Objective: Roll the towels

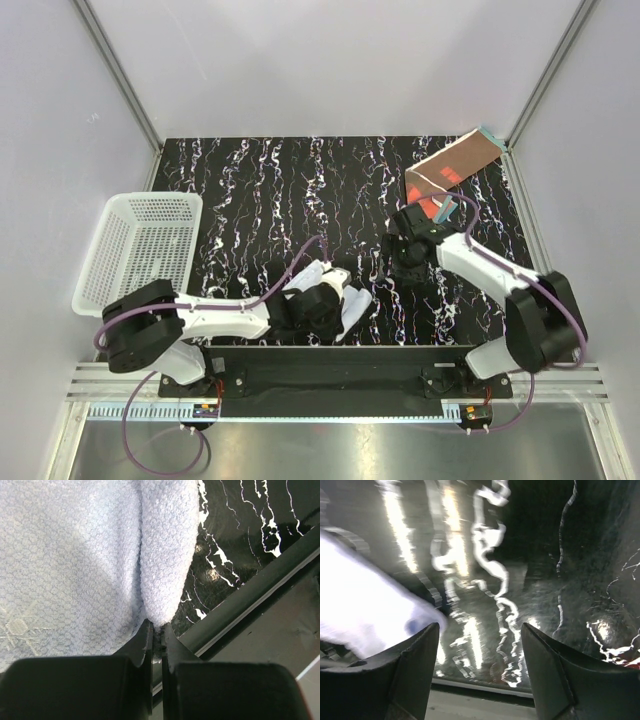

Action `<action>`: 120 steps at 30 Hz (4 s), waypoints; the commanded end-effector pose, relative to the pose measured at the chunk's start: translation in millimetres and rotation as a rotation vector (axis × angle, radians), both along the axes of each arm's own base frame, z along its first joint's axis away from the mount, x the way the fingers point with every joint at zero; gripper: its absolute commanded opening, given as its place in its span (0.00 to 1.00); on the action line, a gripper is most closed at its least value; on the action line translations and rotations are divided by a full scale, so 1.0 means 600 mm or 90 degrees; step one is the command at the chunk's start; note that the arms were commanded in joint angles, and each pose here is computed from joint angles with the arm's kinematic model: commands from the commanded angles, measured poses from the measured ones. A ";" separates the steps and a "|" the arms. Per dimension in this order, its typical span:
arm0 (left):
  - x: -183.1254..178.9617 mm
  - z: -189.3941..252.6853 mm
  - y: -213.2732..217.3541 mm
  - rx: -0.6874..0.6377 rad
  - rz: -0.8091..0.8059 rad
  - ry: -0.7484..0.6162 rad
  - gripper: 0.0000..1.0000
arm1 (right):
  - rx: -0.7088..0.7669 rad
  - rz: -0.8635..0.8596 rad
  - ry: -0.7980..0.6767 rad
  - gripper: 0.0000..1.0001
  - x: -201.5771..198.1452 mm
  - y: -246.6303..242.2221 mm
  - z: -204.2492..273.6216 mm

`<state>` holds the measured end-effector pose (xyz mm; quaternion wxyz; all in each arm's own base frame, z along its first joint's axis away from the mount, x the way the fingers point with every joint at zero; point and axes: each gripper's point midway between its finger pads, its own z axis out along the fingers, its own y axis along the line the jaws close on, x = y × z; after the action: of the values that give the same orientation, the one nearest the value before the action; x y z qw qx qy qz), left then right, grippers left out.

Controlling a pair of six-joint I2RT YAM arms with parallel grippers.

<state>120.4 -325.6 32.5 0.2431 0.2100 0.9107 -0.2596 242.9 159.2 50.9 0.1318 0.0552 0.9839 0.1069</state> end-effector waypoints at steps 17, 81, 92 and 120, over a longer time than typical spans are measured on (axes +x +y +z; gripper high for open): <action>-0.001 0.028 -0.019 -0.348 0.111 0.280 0.00 | 0.442 0.017 -0.113 0.70 -0.069 0.116 0.052; 0.071 0.021 0.031 -0.048 0.091 0.078 0.23 | 0.013 -0.129 0.019 0.08 -0.121 0.004 -0.114; 0.073 0.081 0.008 0.094 0.046 -0.132 0.43 | -0.108 -0.086 0.011 0.12 -0.103 -0.006 -0.047; -0.011 0.039 -0.169 0.042 -0.144 -0.282 0.62 | -0.089 -0.010 0.067 0.16 -0.115 0.044 -0.049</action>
<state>104.3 -406.3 41.3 0.3678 0.3888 0.8225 -0.1926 183.2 181.8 22.4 0.1017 0.0745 0.9915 0.0331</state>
